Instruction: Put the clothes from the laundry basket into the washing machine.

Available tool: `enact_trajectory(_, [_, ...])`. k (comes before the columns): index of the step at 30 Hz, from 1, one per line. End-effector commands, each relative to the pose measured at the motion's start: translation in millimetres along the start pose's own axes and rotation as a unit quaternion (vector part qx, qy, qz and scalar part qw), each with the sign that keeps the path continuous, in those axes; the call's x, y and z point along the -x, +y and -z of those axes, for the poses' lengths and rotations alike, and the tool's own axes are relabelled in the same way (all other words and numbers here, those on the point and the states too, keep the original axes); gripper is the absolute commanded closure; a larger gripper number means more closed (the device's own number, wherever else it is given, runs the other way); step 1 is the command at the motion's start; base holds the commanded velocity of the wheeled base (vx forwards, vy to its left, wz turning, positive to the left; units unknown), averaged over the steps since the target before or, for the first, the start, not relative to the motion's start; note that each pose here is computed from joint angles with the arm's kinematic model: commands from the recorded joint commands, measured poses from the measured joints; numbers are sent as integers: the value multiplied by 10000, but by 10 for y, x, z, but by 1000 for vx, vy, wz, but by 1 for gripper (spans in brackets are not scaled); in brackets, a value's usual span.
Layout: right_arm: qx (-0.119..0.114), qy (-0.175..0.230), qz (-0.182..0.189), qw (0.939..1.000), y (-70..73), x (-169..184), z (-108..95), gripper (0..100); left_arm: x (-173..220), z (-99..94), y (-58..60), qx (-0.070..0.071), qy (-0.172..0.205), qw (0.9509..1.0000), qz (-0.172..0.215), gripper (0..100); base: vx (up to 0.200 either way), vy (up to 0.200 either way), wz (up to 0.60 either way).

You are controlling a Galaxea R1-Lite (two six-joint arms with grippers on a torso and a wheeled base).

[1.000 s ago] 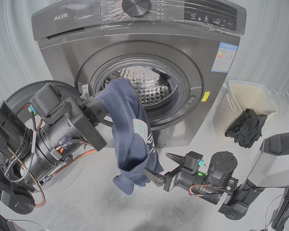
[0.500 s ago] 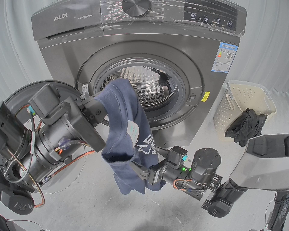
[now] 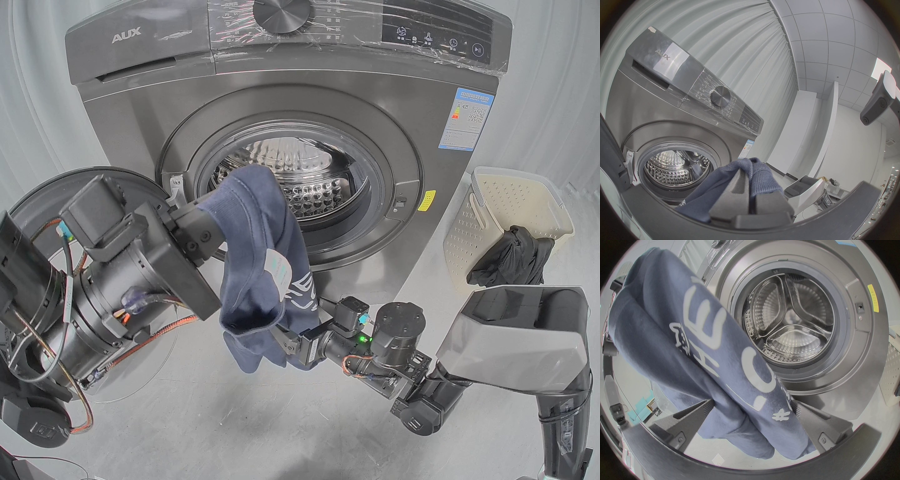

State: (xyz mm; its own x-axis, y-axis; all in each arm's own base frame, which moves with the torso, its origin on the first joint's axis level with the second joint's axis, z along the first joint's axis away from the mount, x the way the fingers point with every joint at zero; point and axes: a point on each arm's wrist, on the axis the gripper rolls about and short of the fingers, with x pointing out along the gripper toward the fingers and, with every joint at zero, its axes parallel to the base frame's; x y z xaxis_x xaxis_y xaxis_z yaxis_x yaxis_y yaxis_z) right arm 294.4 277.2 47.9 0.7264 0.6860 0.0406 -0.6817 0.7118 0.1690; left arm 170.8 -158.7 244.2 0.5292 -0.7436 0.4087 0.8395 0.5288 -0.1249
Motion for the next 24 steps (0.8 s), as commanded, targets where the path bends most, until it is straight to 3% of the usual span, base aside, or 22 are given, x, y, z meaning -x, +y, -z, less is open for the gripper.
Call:
enact_trajectory(1, [-2, 162, -16, 9999, -33, -55, 193, 0, -3, -8, -4, 0, -18, 10000, 4, 100, 0, 0, 0])
enact_trajectory(12, [18, 89, -184, 9998, 34, -155, 277, 0, -28, -9, 29, -4, -54, 10000, -69, 100, 0, 0, 0])
enact_trajectory(13, [18, 112, -180, 9998, 31, -153, 292, 100, -27, -18, 31, -10, -71, 9999, -80, 100, 0, 0, 0])
enact_trajectory(20, [-17, 9, -73, 10000, -35, -142, 214, 100, -48, -17, 66, -14, -76, 9998, -184, 100, 0, 0, 0])
enact_trajectory(24, [-8, -149, 117, 9998, -128, -31, -36, 100, -41, 12, 266, -132, -11, 9984, -552, 100, 0, 0, 0])
